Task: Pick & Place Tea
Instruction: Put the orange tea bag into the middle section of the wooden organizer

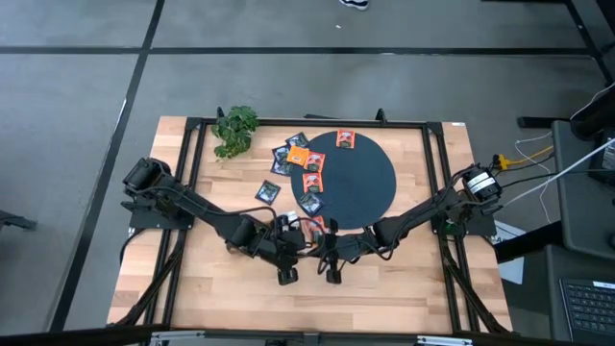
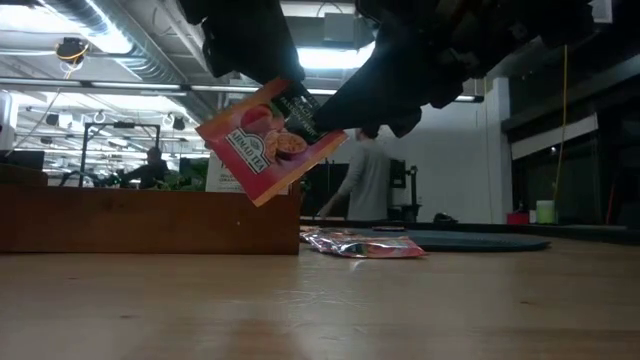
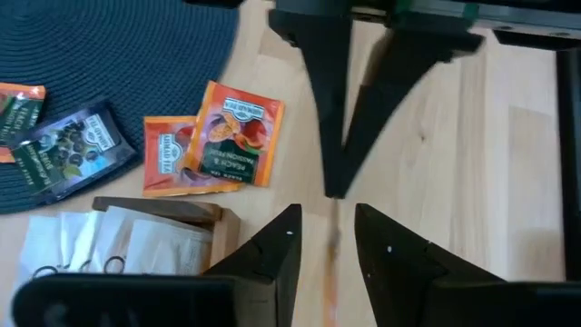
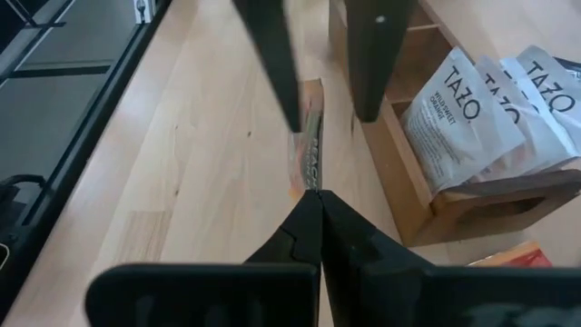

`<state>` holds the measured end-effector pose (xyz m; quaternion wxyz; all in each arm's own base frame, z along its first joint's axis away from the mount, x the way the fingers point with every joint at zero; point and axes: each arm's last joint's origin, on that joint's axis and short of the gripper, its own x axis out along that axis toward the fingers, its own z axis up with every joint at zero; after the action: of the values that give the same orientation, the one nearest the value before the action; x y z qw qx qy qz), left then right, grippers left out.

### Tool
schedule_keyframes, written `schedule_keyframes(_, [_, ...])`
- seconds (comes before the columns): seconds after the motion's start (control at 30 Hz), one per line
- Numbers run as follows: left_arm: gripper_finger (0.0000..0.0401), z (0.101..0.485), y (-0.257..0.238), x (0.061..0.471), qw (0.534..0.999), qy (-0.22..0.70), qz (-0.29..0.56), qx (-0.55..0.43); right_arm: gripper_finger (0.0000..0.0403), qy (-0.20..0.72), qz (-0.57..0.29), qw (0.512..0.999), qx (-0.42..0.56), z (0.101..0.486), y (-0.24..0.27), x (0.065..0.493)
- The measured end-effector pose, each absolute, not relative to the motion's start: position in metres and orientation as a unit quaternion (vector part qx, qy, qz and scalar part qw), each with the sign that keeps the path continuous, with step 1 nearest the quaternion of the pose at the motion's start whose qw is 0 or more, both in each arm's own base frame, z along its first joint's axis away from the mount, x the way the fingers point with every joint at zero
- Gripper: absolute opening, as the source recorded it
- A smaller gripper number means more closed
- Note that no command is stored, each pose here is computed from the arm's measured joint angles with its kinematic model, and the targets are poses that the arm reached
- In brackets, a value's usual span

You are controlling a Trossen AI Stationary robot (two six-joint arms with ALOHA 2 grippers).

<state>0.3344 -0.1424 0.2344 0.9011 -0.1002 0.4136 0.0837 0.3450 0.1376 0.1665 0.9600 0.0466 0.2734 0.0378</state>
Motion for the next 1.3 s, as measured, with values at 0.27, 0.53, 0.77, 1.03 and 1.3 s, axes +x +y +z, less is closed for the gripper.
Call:
schedule_keyframes(0.27, [0.0037, 0.234, -0.143, 0.334, 0.899, 0.418, 0.075, -0.105, 0.0002, 0.273, 0.038, 0.96, 0.045, 0.166, 0.138, 0.345])
schedule_keyframes(0.53, [0.0003, 0.234, -0.143, 0.334, 0.899, 0.419, 0.075, -0.104, 0.0002, 0.266, 0.041, 0.962, 0.039, 0.167, 0.138, 0.346])
schedule_keyframes(0.77, [0.0002, 0.234, -0.143, 0.334, 0.898, 0.422, 0.071, -0.106, 0.0018, 0.266, 0.039, 0.962, 0.048, 0.168, 0.138, 0.346])
schedule_keyframes(1.03, [0.0002, 0.231, -0.148, 0.328, 0.891, 0.438, 0.078, -0.092, 0.0067, 0.282, 0.032, 0.956, 0.073, 0.166, 0.137, 0.344])
schedule_keyframes(1.3, [0.0001, 0.252, -0.15, 0.304, 0.9, 0.414, 0.117, -0.066, 0.0079, 0.299, 0.047, 0.95, 0.076, 0.188, 0.143, 0.327])
